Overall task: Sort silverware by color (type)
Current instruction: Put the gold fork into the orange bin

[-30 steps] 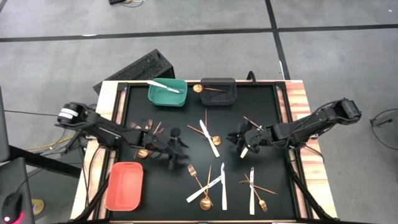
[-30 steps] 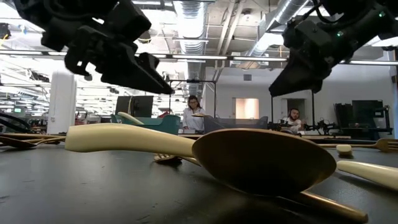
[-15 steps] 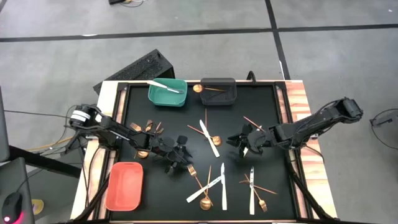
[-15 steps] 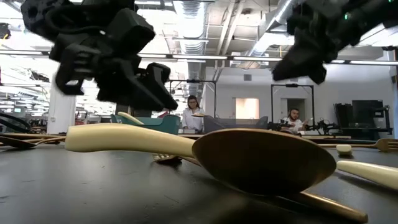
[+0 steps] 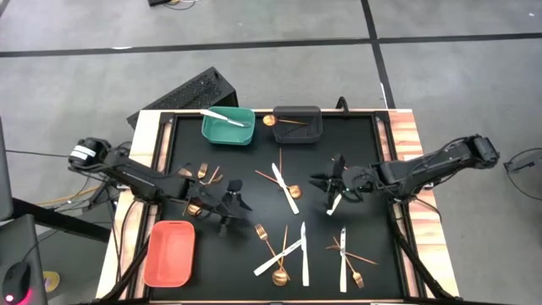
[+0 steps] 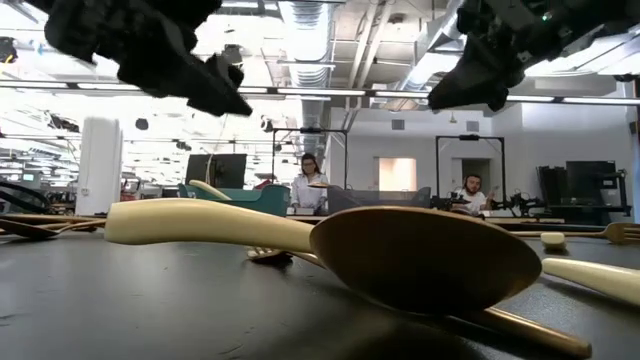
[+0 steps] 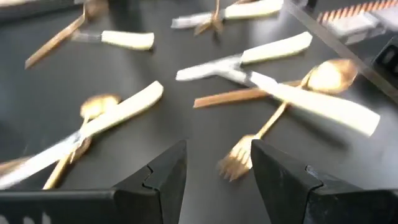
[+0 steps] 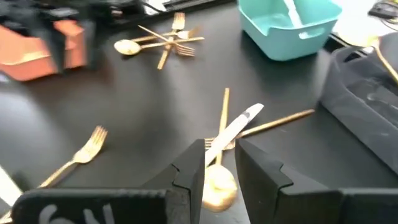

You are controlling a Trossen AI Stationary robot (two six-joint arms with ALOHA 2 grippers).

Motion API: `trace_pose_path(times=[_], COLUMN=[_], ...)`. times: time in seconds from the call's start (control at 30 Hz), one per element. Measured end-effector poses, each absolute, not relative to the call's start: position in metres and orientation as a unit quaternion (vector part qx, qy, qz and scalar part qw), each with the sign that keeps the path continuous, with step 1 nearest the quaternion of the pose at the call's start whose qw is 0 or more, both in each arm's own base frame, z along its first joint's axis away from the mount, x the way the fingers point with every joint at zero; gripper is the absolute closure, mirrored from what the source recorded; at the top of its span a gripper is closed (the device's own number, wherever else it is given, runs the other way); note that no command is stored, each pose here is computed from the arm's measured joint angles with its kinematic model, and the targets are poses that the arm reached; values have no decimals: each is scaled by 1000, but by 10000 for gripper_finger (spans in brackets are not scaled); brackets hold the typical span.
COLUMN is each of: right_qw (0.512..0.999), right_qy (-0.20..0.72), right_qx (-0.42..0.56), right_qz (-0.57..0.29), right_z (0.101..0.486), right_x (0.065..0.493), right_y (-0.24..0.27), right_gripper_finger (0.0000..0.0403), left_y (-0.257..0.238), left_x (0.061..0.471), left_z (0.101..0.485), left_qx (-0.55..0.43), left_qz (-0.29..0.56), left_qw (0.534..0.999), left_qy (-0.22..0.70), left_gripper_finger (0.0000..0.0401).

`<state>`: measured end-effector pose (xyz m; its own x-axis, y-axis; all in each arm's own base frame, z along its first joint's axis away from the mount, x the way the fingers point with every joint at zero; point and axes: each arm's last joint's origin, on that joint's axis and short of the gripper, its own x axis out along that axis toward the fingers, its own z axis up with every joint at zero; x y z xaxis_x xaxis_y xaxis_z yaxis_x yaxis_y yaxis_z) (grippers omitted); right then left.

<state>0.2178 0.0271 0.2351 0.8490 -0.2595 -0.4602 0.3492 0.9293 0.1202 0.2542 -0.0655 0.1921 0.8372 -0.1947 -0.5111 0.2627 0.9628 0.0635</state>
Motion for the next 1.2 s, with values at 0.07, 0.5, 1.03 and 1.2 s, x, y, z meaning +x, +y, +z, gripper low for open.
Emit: trace_pose_path(times=[0.07,0.5,1.03,1.2], right_qw=[955,938,922,916], right_qy=[224,283,287,272], right_qx=[100,94,208,231], right_qz=[-165,-178,-160,-182], right_z=[235,223,220,220], right_x=[218,213,205,205], right_y=[24,24,53,53], right_gripper_finger=[286,286,286,286], left_y=[-73,-95,-70,-71], left_x=[257,313,335,335], left_z=[188,153,127,117], left_qx=[59,127,161,167], left_qz=[-128,-253,-354,-362], left_qw=[957,926,873,865], left_qy=[255,251,294,305], left_gripper_finger=[234,234,234,234])
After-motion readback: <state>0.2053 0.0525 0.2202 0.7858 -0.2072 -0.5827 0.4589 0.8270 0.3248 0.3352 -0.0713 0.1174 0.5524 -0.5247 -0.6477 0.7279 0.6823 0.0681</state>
